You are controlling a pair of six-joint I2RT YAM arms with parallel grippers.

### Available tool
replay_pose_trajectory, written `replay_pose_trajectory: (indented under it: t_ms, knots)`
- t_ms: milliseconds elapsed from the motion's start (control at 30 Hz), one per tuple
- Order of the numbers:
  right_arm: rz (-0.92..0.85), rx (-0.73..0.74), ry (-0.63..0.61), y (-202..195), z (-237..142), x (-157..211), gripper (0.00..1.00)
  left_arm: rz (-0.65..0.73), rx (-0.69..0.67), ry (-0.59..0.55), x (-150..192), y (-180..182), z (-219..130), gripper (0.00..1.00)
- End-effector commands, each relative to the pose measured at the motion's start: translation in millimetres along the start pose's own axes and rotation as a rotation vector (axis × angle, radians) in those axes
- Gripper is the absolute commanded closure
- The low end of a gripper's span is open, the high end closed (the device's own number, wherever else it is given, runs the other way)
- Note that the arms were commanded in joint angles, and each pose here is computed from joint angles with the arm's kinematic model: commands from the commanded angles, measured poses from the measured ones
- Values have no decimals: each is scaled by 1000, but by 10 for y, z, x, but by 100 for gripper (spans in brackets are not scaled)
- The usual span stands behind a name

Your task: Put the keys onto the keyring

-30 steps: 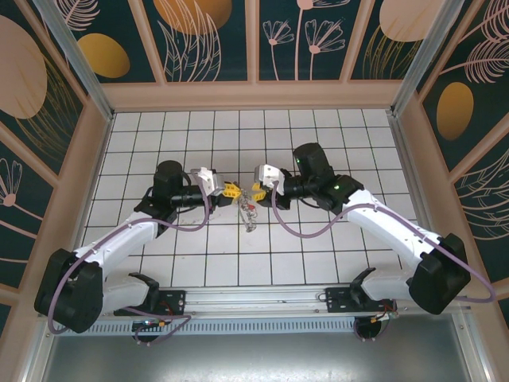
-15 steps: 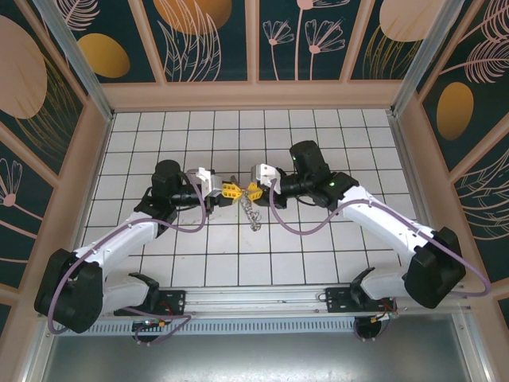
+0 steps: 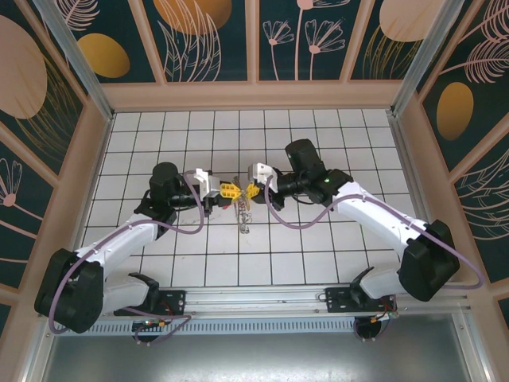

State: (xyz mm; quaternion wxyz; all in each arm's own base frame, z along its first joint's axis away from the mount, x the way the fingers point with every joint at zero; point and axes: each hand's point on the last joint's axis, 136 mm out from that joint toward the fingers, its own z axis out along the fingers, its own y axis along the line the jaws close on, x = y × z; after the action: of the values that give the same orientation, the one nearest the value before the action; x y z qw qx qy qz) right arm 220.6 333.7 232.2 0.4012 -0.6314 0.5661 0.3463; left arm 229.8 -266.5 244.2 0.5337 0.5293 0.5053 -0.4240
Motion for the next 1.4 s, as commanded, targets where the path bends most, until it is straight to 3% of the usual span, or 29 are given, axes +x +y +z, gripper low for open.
replay_pose_trajectory:
  t_ms: [0,300,467,1233,1367]
  knots:
    - [-7,-38,-48,20,66,-155,97,71,40,-62,-190,-46,10,100]
    - [-50,-21,-66,30,-1,-232,80,49,34,-53,-137,-59,3,100]
    - [-88,7,-78,64,-114,-263,76,44,30,-51,-121,-53,5,100]
    - [-67,-9,-62,31,-37,-141,78,45,55,-56,-128,-68,18,100]
    - [-68,-22,-67,36,-26,-159,90,44,59,-55,-121,-72,19,100]
